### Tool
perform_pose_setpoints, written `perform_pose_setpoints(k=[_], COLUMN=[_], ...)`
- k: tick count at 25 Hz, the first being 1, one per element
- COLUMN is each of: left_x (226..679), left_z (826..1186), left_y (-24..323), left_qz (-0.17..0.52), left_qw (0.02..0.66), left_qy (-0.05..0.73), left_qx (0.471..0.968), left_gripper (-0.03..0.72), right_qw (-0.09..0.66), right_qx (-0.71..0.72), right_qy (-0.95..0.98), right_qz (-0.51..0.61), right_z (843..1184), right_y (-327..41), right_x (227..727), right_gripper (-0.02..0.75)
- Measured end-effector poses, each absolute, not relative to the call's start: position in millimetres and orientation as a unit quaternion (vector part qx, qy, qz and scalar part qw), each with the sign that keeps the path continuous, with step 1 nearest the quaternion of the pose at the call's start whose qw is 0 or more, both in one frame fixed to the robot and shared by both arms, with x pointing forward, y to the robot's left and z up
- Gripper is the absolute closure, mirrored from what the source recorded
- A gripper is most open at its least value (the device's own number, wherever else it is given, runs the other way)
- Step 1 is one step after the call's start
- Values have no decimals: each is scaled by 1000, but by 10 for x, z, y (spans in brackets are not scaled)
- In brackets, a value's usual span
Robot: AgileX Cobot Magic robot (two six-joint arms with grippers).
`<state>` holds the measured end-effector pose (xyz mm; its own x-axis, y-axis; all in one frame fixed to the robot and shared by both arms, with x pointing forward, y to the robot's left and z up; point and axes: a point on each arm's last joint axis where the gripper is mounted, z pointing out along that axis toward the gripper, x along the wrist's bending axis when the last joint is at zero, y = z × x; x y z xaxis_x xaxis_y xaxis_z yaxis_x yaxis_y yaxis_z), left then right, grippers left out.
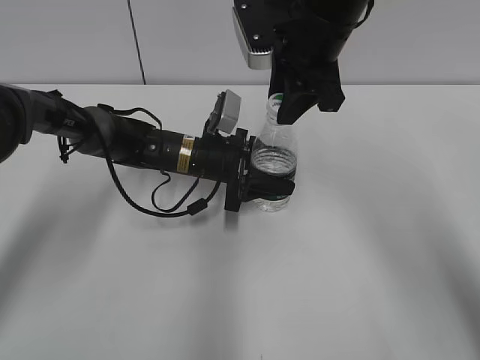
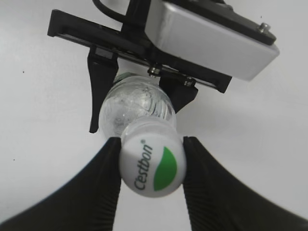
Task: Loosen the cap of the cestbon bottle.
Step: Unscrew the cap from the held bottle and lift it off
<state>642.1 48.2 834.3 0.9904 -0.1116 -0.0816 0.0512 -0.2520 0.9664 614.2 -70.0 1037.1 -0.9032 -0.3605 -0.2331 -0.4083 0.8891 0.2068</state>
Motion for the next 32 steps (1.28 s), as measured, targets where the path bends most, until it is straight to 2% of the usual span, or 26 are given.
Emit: perform_pose_setpoints(k=[17, 32], left_x=[6402, 6397], left_z=[8348, 8346], left_y=[483, 484], left_qz=[-76, -77], left_qw=[613, 612], left_qy=[-25, -27], left_qx=[786, 787], left_gripper=[325, 328], right_qw=[95, 112], right_qx=[-214, -305], right_qy=[965, 937], right_qz=[120, 128], right_z=[10430, 10514], right_y=[-721, -710], right_x=[6105, 6066], right_gripper=[437, 440])
